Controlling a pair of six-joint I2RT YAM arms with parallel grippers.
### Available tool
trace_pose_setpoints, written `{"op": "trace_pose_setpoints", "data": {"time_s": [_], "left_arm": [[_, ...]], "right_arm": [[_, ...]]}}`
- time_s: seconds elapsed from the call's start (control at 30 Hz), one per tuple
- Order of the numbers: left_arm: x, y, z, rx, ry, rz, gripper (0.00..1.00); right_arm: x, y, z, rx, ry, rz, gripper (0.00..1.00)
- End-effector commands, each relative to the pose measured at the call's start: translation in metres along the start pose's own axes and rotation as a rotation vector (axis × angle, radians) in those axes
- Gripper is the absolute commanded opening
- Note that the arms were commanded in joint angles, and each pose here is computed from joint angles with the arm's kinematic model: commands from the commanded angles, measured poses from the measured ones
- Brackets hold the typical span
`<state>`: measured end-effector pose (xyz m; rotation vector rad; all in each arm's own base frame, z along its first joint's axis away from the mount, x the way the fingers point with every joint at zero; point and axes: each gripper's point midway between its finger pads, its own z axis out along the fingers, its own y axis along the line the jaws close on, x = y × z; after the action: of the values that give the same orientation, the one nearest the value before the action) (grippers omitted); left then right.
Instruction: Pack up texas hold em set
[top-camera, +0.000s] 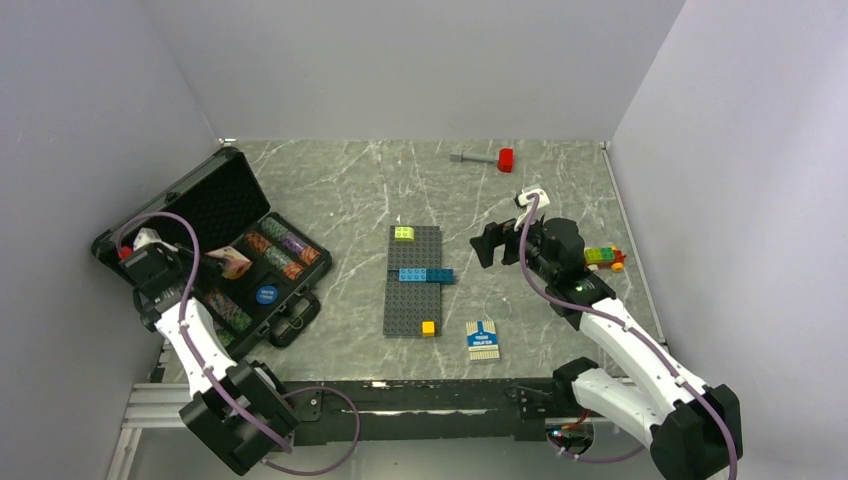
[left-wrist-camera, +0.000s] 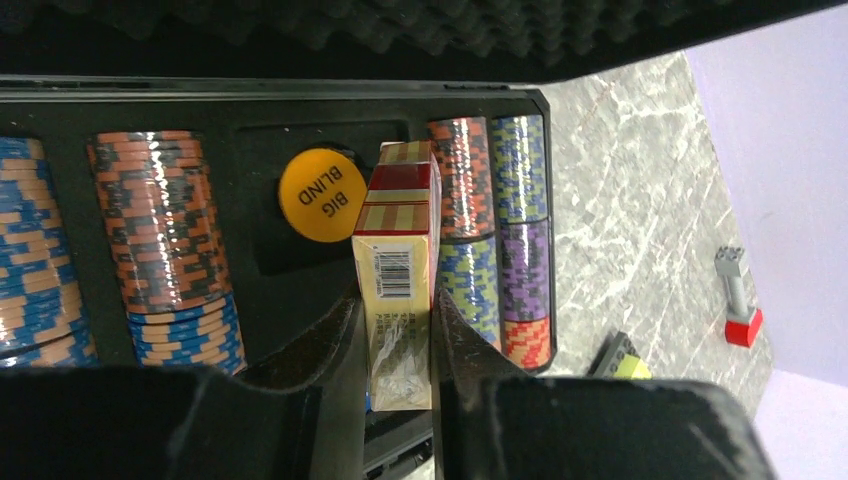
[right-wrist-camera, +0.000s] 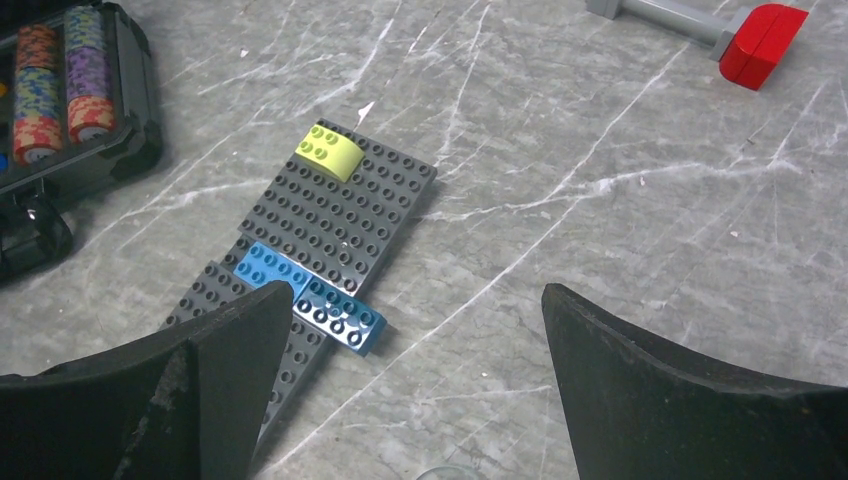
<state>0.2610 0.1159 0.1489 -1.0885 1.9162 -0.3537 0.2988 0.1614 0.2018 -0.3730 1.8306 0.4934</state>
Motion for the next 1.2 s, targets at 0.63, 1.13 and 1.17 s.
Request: {"op": "trace_pose_setpoints", "data": {"time_s": [0.63, 1.13, 1.17], "left_arm": [[-0.018, -0.002, 0.025, 0.107, -0.074, -0.058, 0.0], [0.01, 0.027, 0.033, -0.017, 0.066, -0.096, 0.05], [0.01, 0.029, 0.033, -0.029, 0.072, -0.093, 0.11]], "right_arm": [[-0.014, 0.006, -0.003, -0.033, -0.066, -0.004, 1.0], [-0.015, 0.006, -0.003, -0.032, -0.067, -0.008, 1.0], [-0.013, 0.006, -0.003, -0.033, -0.065, -0.007, 1.0]]}}
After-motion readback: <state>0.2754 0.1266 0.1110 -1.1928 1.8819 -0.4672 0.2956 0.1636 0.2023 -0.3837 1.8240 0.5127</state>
